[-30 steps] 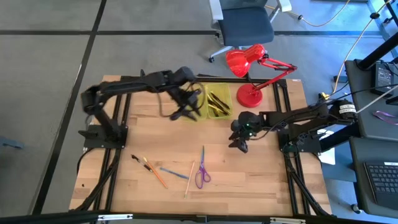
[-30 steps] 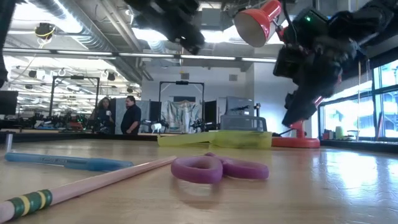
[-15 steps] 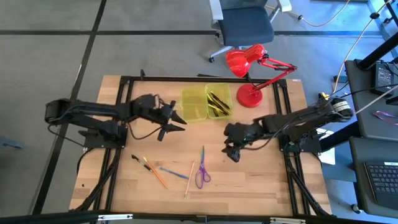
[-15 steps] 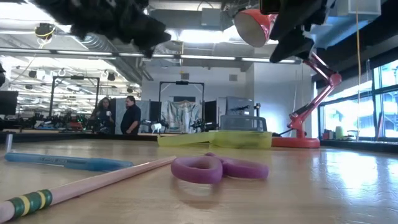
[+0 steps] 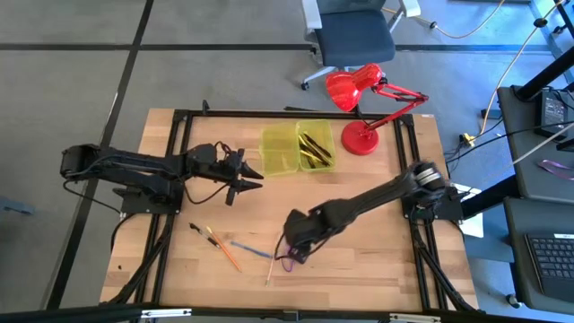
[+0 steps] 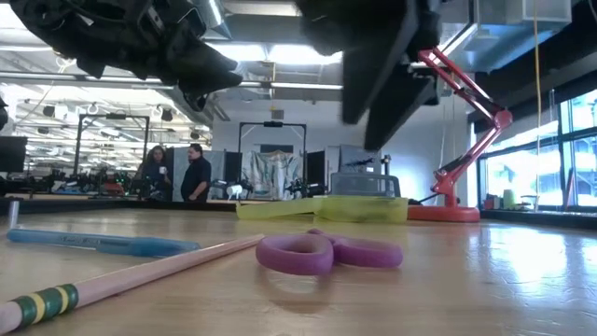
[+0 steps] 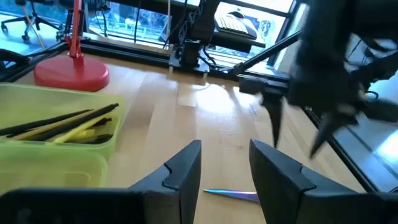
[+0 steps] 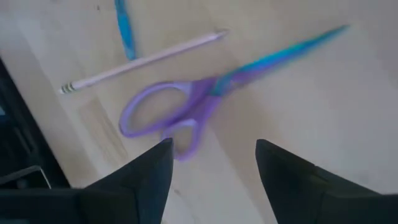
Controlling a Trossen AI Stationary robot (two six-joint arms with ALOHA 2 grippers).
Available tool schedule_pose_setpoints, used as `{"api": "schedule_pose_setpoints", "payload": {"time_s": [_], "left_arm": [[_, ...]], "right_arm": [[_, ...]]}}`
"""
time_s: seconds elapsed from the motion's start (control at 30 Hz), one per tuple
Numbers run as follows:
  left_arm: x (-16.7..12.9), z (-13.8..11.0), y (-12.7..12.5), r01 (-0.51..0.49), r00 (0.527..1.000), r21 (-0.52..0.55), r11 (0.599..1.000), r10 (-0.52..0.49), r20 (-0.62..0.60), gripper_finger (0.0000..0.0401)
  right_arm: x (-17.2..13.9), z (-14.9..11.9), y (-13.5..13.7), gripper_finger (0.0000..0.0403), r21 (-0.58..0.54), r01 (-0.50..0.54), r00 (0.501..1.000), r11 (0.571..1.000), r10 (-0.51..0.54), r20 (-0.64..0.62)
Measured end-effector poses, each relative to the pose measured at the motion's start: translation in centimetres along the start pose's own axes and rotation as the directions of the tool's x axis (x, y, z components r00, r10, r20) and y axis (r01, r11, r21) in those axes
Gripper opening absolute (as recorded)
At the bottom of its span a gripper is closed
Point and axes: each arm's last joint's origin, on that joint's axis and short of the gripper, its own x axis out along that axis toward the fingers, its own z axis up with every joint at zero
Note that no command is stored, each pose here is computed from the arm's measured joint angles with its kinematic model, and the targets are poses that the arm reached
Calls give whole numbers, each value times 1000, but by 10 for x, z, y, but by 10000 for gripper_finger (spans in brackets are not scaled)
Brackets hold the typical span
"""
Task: Pick & place school supplies into a supply box
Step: Put the purple scissors into the yellow supply box
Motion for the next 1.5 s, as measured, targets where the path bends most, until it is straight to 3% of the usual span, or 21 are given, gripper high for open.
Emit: {"api": "schedule_pose_setpoints", "payload": {"time_s": [0.43, 0.8, 1.33, 1.5], "left_arm": [[0, -5, 1, -10, 998, -15, 1000, 9, -54, 128], [-1, -10, 2, -15, 994, 24, 1000, 17, -104, 127], [-1, -15, 3, -24, 989, 16, 1000, 26, -146, 128], [-1, -16, 3, -19, 987, 55, 998, 28, -158, 128]], "right_arm": [[39, 9, 53, 230, 174, -7, 1000, 985, 11, -23], [48, -4, 58, 230, 354, 44, 999, 934, -31, -42], [80, -11, 51, 230, 424, 140, 990, 895, -114, -86], [85, -10, 51, 230, 397, 137, 990, 908, -116, -76]]}}
